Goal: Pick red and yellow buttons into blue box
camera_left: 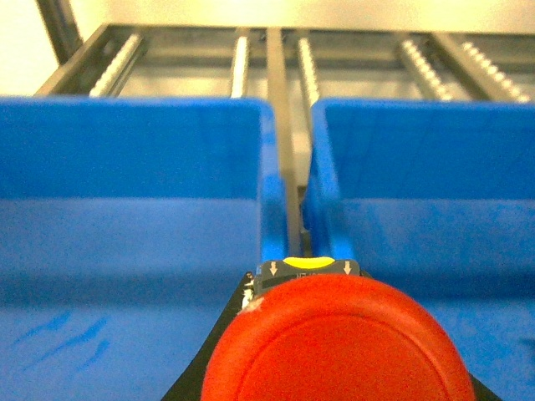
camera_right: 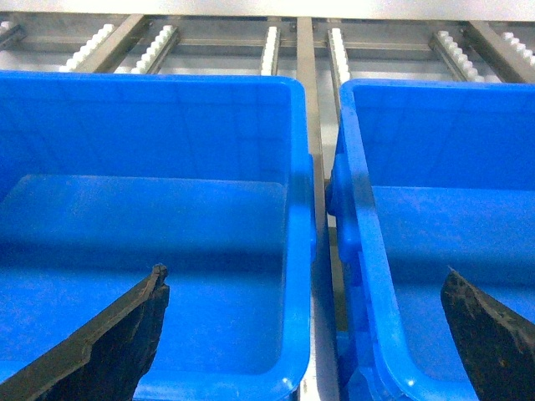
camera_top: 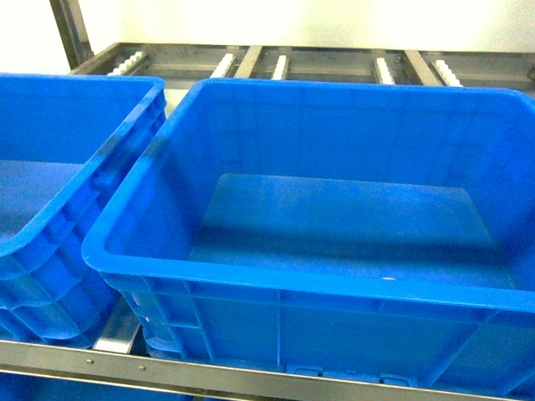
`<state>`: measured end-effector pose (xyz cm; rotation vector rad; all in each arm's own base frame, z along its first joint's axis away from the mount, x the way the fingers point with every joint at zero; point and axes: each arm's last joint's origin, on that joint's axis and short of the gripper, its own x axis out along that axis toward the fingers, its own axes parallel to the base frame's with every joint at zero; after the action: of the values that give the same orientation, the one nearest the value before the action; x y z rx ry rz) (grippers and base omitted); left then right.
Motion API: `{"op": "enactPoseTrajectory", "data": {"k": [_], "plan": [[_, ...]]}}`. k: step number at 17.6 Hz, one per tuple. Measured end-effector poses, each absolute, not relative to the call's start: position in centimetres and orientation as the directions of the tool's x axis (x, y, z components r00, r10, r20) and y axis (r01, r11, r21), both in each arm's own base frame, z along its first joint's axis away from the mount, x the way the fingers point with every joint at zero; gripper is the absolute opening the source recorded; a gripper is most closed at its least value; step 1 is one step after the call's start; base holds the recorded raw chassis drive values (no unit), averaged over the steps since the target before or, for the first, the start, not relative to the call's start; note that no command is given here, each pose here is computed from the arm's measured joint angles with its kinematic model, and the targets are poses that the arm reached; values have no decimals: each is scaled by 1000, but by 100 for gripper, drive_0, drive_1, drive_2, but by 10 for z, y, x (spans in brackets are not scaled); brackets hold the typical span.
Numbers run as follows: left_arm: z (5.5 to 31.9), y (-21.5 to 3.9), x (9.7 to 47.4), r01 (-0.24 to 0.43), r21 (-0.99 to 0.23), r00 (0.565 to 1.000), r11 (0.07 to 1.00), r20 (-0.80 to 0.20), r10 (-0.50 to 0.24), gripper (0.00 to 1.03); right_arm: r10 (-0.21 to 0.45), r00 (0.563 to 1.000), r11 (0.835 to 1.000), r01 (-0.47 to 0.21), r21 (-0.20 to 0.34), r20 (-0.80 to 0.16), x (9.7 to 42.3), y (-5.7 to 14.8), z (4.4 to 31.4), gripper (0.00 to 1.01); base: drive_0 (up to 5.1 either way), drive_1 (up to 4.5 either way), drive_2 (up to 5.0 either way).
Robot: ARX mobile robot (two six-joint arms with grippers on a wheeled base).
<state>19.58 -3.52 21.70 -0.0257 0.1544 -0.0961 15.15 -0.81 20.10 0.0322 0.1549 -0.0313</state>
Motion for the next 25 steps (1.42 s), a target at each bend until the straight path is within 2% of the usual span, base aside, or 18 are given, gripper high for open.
{"op": "enactPoseTrajectory", "data": {"k": [2, 3, 4, 6, 7, 8, 9, 10, 11, 12, 14, 17, 19, 25], "plan": [[228, -42, 208, 135, -29, 983, 990, -121, -137, 25, -29, 988, 999, 34, 30, -154, 152, -8, 201, 98, 0, 0, 0], [236, -56, 228, 208, -11, 970, 978, -130, -208, 25, -29, 988, 999, 34, 30, -154, 152, -8, 201, 98, 0, 0, 0], [234, -74, 252, 284, 11, 943, 959, -186, -277, 25, -29, 988, 999, 34, 30, -154, 152, -8, 201, 98, 0, 0, 0], [209, -105, 294, 374, 19, 874, 927, -342, -346, 25, -29, 988, 999, 34, 30, -155, 152, -8, 201, 98, 0, 0, 0], [200, -110, 303, 391, 19, 850, 920, -393, -353, 25, -29, 988, 999, 34, 30, -154, 152, -8, 201, 98, 0, 0, 0], [180, -122, 319, 399, 32, 817, 916, -467, -339, 25, -29, 988, 999, 34, 30, -155, 152, -8, 201, 98, 0, 0, 0], [166, -137, 336, 412, 19, 797, 911, -492, -350, 39, -29, 988, 999, 34, 30, -154, 152, -8, 201, 98, 0, 0, 0], [173, -148, 339, 414, 36, 815, 910, -461, -352, 74, -29, 988, 999, 34, 30, -155, 152, -8, 201, 98, 0, 0, 0], [172, -149, 337, 415, 39, 818, 909, -454, -354, 90, -29, 988, 999, 34, 30, -155, 152, -8, 201, 98, 0, 0, 0], [172, -148, 336, 400, 39, 832, 916, -433, -345, 100, -29, 988, 999, 34, 30, -155, 152, -8, 201, 98, 0, 0, 0], [174, -140, 330, 349, 44, 865, 936, -400, -303, 97, -29, 988, 999, 34, 30, -154, 152, -8, 201, 98, 0, 0, 0], [176, -134, 327, 319, 39, 878, 947, -387, -280, 98, -29, 988, 999, 34, 30, -155, 152, -8, 201, 98, 0, 0, 0], [183, -125, 321, 265, 40, 911, 963, -336, -237, 98, -29, 988, 999, 34, 30, -155, 152, -8, 201, 98, 0, 0, 0], [200, -106, 306, 183, 19, 954, 983, -245, -173, 98, -29, 988, 999, 34, 30, -154, 152, -8, 201, 98, 0, 0, 0]]}}
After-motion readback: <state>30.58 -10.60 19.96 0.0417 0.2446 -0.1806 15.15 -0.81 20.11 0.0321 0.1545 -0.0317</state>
